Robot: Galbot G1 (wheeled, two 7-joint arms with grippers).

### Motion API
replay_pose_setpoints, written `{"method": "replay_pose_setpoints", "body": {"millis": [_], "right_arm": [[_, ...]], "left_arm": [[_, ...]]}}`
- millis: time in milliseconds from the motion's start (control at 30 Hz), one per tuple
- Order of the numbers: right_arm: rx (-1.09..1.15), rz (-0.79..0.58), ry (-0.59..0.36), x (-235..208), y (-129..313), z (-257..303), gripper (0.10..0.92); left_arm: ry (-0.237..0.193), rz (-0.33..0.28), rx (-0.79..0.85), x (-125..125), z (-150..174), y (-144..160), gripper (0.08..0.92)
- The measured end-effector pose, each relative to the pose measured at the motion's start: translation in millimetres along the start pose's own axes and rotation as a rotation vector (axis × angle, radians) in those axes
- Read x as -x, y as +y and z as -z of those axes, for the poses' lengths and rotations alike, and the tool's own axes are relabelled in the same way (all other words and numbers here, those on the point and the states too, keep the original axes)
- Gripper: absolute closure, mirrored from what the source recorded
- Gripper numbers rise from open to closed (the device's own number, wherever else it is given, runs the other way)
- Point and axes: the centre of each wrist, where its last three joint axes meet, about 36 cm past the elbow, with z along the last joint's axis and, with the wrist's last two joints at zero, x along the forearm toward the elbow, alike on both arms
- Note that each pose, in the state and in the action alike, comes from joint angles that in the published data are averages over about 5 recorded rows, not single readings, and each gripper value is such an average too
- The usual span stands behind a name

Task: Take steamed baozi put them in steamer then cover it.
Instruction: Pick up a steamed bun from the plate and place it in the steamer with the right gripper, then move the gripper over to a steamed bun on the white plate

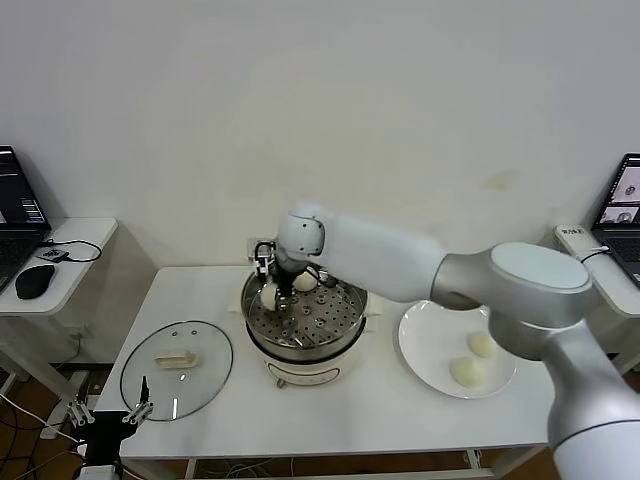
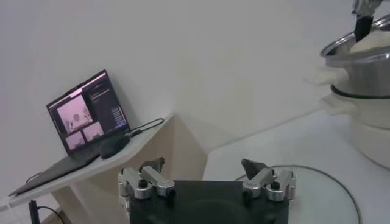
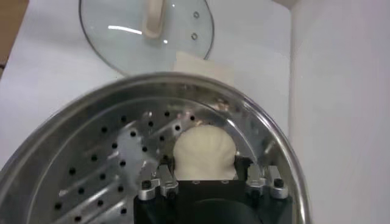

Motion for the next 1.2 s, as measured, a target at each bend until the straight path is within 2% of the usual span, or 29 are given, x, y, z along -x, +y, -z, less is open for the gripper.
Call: {"method": "replay_pose_setpoints", "body": {"millis": [200, 300, 600, 833, 1000, 1200], "right_arm": [[-0.012, 0.011, 0.017, -2, 0, -2, 0.244], [-0.038, 0.014, 0.026, -15, -3, -9, 0.207], [-0.150, 0.027, 0.041, -95, -15, -56, 0.199], [-0.180, 0.049, 0.064, -146, 6, -129, 0.200], [-0.159, 0.064, 0.076, -163, 35, -194, 0.200], [-0.101, 0.069, 0.104, -160, 77, -271, 0.199]], "left_arm": [[0.000, -0.001, -0.002, 0, 0, -1, 0.177], [0.002, -0.003, -0.001, -1, 0, -1, 0.177], [0.003, -0.010, 0.006, -4, 1, 0, 0.177], [0.005, -0.019, 0.011, -6, 1, -2, 0.177], [-0.002, -0.031, 0.010, -8, 4, -6, 0.177], [0.001, -0.045, 0.014, -12, 5, -11, 0.177]]}}
